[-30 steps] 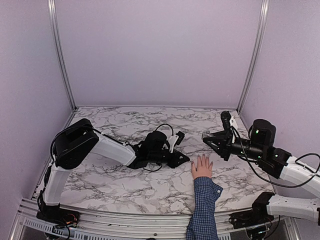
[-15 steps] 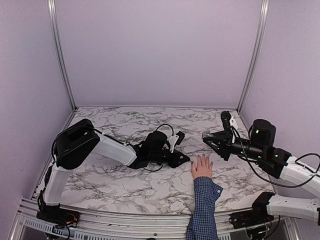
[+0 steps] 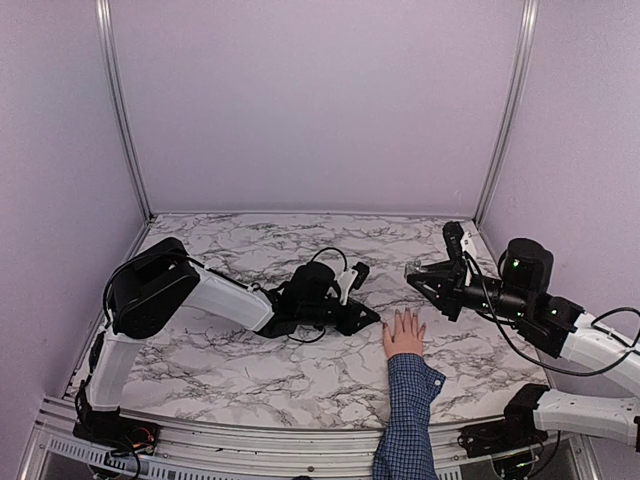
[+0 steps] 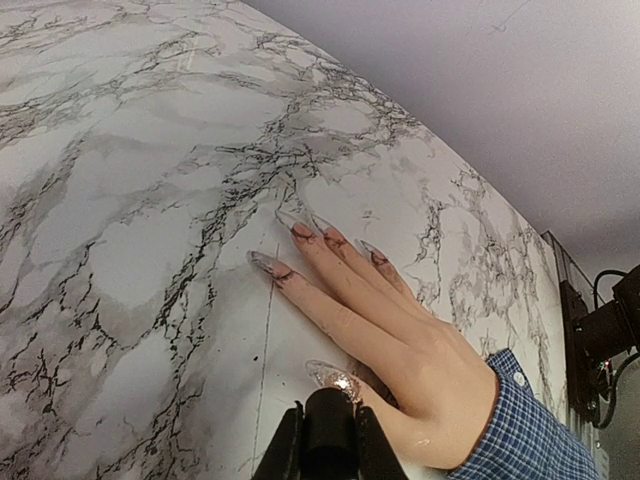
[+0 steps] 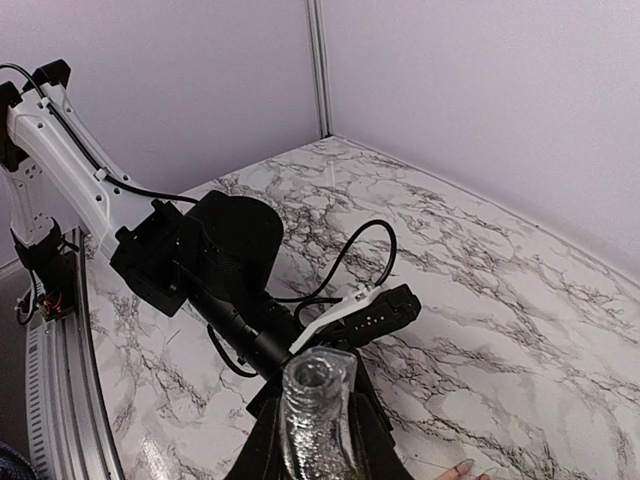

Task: Paint the nails
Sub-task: Paint the nail with the hand.

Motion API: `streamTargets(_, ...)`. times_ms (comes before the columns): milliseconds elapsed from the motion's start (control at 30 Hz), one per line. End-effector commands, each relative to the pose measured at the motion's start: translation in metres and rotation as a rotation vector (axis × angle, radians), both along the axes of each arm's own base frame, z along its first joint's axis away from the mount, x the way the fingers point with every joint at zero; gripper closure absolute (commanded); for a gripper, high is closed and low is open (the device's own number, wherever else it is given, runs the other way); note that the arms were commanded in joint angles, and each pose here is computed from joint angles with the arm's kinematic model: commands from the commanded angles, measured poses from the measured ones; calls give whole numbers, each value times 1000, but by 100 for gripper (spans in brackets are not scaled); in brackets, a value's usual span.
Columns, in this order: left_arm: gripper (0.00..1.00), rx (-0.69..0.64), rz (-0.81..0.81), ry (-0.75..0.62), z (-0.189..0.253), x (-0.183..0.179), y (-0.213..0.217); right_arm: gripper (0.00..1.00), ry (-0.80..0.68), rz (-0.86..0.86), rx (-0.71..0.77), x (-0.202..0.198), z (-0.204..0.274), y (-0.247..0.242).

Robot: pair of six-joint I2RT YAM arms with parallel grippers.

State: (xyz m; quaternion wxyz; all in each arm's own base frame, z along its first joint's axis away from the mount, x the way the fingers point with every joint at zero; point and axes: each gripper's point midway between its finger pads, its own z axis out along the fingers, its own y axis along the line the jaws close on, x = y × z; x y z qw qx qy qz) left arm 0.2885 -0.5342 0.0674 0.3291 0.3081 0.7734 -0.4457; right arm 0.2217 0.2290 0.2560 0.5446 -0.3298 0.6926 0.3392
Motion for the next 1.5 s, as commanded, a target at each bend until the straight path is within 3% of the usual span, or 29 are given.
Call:
streamTargets(0,100,-17,8,-11,2,6,-4,100,-31,-22,34,3,13,-4)
streamTargets(1467,100,-16,-6,0,-1,5,-8,100,-33,-25,36,2,13,-5)
